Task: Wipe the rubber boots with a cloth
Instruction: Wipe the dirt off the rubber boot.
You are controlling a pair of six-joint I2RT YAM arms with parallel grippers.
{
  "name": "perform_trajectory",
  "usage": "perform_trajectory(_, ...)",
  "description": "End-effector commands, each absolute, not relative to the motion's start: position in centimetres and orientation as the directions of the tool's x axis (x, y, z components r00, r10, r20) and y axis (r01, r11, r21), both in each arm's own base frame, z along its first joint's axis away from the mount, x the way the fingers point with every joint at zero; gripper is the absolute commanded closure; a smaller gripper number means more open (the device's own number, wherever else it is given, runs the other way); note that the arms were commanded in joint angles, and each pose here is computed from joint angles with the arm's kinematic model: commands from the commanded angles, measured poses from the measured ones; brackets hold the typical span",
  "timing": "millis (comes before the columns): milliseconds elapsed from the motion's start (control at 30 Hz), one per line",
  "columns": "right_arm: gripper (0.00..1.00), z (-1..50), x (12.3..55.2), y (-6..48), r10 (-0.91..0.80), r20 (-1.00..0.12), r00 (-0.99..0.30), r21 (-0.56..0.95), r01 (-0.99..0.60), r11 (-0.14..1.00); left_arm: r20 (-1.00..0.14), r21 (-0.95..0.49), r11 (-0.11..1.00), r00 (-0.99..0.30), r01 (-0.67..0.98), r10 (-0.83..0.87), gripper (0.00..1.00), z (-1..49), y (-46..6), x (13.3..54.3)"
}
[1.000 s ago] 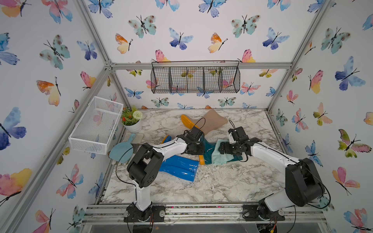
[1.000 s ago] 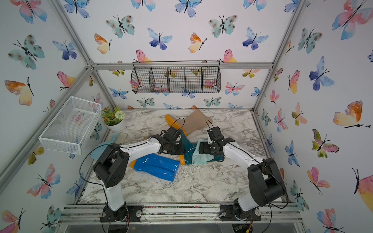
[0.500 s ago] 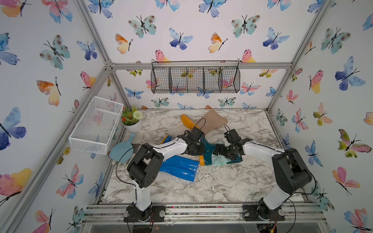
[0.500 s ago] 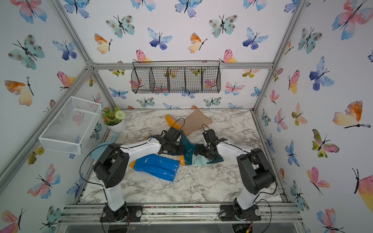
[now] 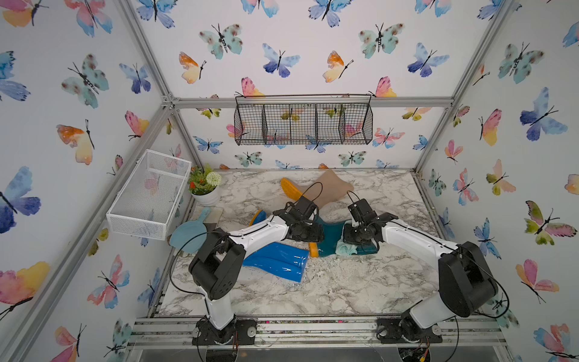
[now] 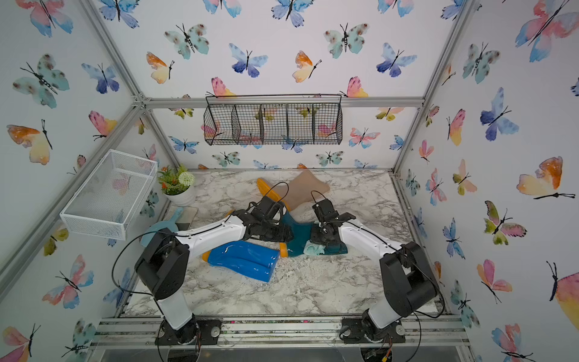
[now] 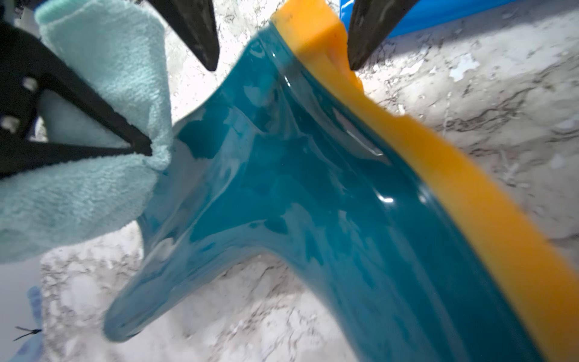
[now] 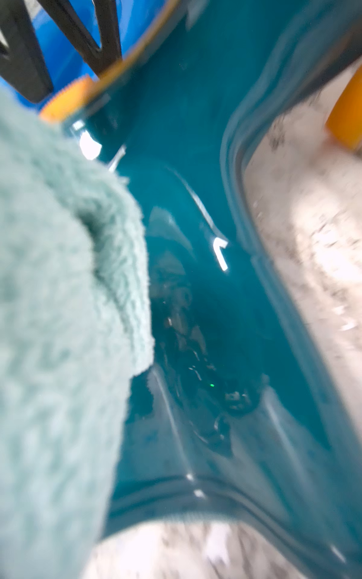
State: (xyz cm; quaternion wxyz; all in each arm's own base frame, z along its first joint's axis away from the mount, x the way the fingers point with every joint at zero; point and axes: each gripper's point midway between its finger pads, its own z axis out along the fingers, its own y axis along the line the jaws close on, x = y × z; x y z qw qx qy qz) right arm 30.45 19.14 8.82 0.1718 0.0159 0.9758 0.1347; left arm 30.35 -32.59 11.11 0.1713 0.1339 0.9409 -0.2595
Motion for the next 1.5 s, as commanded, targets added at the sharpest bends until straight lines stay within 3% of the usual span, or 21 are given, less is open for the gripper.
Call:
perform_trajectory(0, 0.98, 11.0, 31.6, 19.7, 0.028, -0.395, -0.918, 0.256, -0.081, 0.963, -0.497, -0.407, 0.827, -0.854, 0.388, 0.155, 0.31, 14.6, -30.1, 30.5)
perform_trajectory(100, 0.98, 11.3, 32.8, 21.9, 0.012, -0.394, -0.919, 0.319, -0.124, 0.940, -0.534, -0.451, 0.824, -0.843, 0.344, 0.059, 0.26, 15.5, -28.4, 31.0)
perform_trajectory(267, 0.98, 10.5, 34.6, 25.8, -0.048, -0.369, -0.928, 0.374, -0.196, 0.907, -0.424, -0.618, 0.732, -0.906, 0.287, -0.003, 0.32, 14.6, -28.5, 30.7)
perform_trajectory(400, 0.98, 9.1, 35.2, 27.6, -0.088, -0.350, -0.933, 0.386, -0.229, 0.894, -0.414, -0.726, 0.616, -0.910, 0.306, -0.036, 0.36, 14.9, -30.1, 30.0)
perform_trajectory(600, 0.98, 6.7, 35.3, 27.2, -0.130, -0.318, -0.939, 0.336, -0.240, 0.911, -0.372, -0.734, 0.619, -0.928, 0.281, -0.020, 0.37, 12.6, -31.2, 30.7)
perform_trajectory(667, 0.87, 6.0, 35.2, 27.1, -0.135, -0.307, -0.942, 0.331, -0.239, 0.913, -0.347, -0.727, 0.634, -0.938, 0.262, -0.010, 0.39, 11.2, -31.5, 31.0)
perform_trajectory(767, 0.56, 5.3, 34.7, 27.4, -0.124, -0.286, -0.950, 0.361, -0.227, 0.905, -0.315, -0.704, 0.671, -0.949, 0.234, 0.001, 0.45, 9.1, -31.8, 31.1)
perform_trajectory(833, 0.50, 4.9, 34.2, 27.9, -0.115, -0.281, -0.953, 0.396, -0.224, 0.890, -0.294, -0.687, 0.694, -0.956, 0.218, 0.008, 0.49, 7.9, -31.9, 31.0)
perform_trajectory(900, 0.57, 4.7, 34.0, 27.9, -0.107, -0.282, -0.953, 0.411, -0.221, 0.884, -0.280, -0.682, 0.701, -0.960, 0.210, 0.015, 0.53, 7.2, -32.0, 30.9)
perform_trajectory(1000, 0.84, 4.0, 33.1, 26.8, -0.117, -0.260, -0.959, 0.368, -0.210, 0.906, -0.281, -0.656, 0.727, -0.960, 0.203, 0.015, 0.55, 6.2, -31.9, 31.2)
perform_trajectory(1067, 0.96, 3.4, 32.2, 25.1, -0.130, -0.243, -0.961, 0.302, -0.202, 0.932, -0.282, -0.634, 0.745, -0.959, 0.209, 0.029, 0.55, 5.9, -31.9, 31.2)
perform_trajectory(1233, 0.97, 2.8, 30.1, 21.4, -0.142, -0.241, -0.960, 0.194, -0.191, 0.962, -0.284, -0.580, 0.787, -0.958, 0.211, 0.047, 0.56, 5.6, -31.0, 31.2)
perform_trajectory(1467, 0.98, 5.2, 33.5, 26.2, -0.120, -0.306, -0.944, 0.346, -0.228, 0.910, -0.299, -0.550, 0.798, -0.950, 0.248, 0.090, 0.83, 5.6, -31.0, 30.6)
